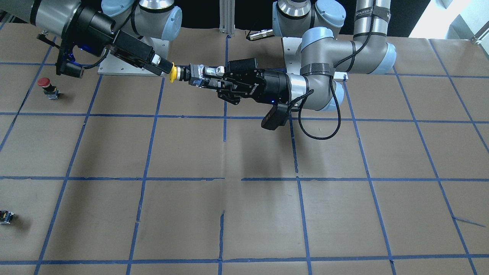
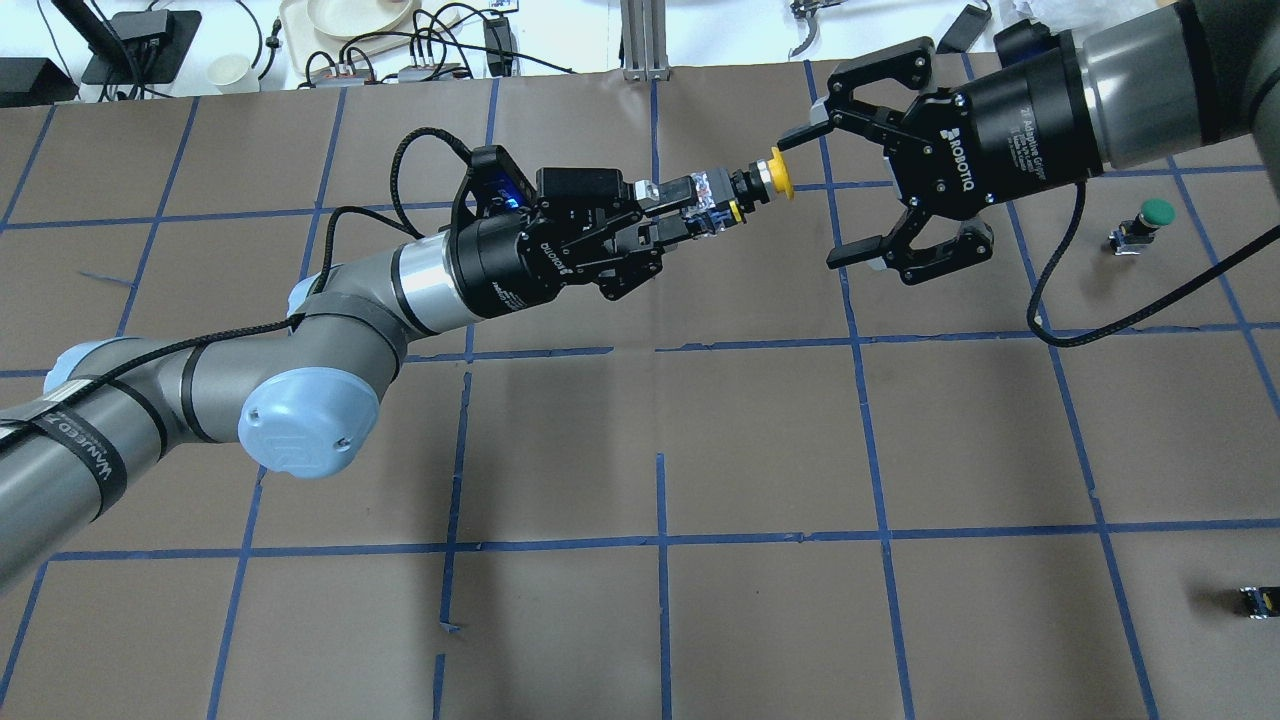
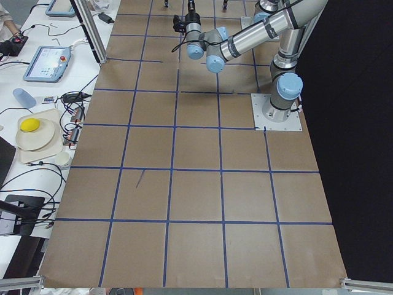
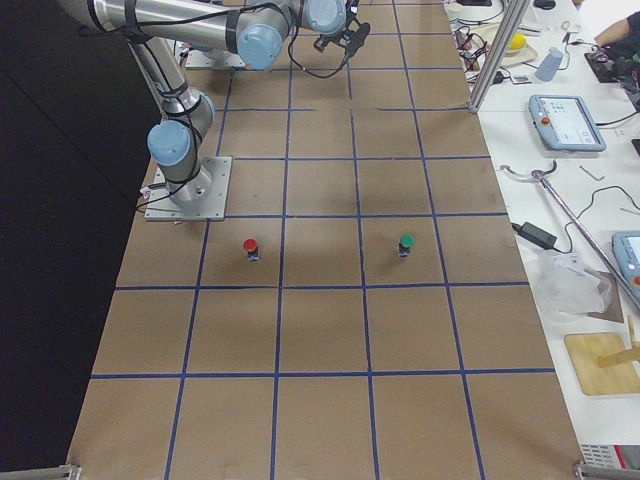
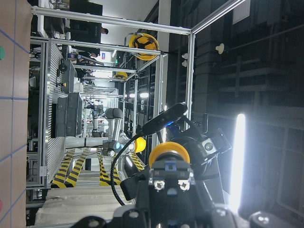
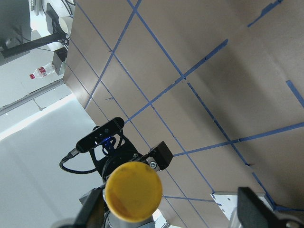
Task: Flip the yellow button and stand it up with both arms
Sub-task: 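Hold the button out with the left gripper while the right gripper approaches its yellow cap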
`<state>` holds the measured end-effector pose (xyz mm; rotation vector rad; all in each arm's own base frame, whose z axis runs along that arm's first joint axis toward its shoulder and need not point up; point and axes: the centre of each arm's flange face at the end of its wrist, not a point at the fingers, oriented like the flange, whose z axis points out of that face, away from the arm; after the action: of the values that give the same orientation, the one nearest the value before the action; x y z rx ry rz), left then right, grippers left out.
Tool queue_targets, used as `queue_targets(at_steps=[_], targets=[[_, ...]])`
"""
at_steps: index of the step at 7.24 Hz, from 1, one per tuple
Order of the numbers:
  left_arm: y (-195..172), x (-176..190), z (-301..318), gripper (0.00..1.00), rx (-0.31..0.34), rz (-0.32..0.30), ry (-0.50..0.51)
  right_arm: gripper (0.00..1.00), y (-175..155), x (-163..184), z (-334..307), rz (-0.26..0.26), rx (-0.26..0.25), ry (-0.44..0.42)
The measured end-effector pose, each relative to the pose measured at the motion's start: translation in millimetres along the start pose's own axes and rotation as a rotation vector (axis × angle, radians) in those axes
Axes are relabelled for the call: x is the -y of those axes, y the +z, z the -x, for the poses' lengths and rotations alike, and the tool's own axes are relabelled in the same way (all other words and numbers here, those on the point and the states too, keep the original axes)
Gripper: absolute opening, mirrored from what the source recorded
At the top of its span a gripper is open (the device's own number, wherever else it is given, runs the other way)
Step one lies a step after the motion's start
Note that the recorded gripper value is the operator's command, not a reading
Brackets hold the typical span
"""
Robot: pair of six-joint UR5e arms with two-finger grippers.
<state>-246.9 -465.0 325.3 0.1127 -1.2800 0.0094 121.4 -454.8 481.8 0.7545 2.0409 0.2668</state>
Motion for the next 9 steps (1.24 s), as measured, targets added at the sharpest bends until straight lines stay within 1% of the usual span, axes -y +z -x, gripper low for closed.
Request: queue_targets(at_steps=[1, 2, 3, 4, 5, 6, 7, 8, 9], targets=[[0.6, 0.0, 0.2, 0.2, -0.001, 0.001, 0.0, 1.0, -1.5, -3.0, 4.7, 0.009, 0.028, 0.042], [0.7, 0.1, 0.3, 0.2, 0.0, 0.001, -0.001, 1.0, -3.1, -5.5, 9.7, 0.018, 0.058, 0.058], [0.9, 0.1, 0.5, 0.2, 0.001, 0.002, -0.001, 0.97, -3.0, -4.4, 11.7, 0.018, 0.074, 0.056], [0.9, 0.1, 0.6, 0.2, 0.001, 0.002, -0.001, 0.93, -1.8, -1.8, 11.2, 0.015, 0.08, 0.051], [0.9, 0.1, 0.6, 0.2, 0.002, 0.002, -0.001, 0.85, -0.9, -0.3, 10.6, 0.014, 0.081, 0.048], [0.9, 0.1, 0.7, 0.21, 0.002, 0.003, -0.001, 0.73, 0.0, 0.7, 9.7, 0.014, 0.081, 0.048], [0.8, 0.2, 1.3, 0.21, 0.003, 0.003, -0.002, 0.56, 0.7, 1.4, 8.8, 0.015, 0.081, 0.051], [0.7, 0.4, 1.8, 0.21, 0.004, 0.003, -0.003, 0.33, 1.0, 1.7, 8.6, 0.015, 0.08, 0.053], [0.6, 0.4, 2.2, 0.21, 0.005, 0.003, -0.003, 0.17, 1.0, 1.8, 8.5, 0.015, 0.079, 0.054]])
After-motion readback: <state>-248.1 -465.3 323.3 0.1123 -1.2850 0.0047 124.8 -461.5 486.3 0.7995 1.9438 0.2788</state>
